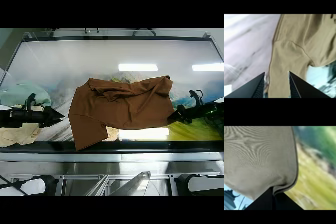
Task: Fold the shirts.
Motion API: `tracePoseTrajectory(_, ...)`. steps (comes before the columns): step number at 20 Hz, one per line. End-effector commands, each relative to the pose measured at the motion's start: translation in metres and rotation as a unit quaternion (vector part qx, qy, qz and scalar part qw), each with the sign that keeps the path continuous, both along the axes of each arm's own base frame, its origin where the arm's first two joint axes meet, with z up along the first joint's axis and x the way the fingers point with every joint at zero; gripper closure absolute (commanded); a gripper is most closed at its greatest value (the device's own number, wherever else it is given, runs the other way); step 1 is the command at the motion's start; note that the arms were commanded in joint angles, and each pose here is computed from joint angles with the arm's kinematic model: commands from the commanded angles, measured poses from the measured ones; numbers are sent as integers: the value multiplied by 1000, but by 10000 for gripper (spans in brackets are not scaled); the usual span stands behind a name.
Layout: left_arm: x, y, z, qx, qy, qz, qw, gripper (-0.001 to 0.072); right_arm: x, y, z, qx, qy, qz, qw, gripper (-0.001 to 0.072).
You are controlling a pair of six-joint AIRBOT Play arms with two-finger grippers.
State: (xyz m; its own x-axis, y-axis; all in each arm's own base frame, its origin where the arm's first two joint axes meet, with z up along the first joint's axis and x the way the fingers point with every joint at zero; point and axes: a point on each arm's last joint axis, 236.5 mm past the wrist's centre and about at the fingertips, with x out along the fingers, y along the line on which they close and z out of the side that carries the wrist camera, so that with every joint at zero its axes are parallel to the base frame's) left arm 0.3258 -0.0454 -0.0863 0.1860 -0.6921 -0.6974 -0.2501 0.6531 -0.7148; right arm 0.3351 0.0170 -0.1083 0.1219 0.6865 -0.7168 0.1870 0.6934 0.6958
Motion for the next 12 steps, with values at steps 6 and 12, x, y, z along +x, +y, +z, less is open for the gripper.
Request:
tracePoseTrajectory(6, 4, -44, -52, 36, 81, -136, 987, 406, -5, 10, 13, 26, 1, 13, 1000, 695)
tracePoseTrajectory(12, 31, -45, -14, 34, 37, -161, 986, 691, -11, 15, 54, 28, -35, 39, 998, 695)
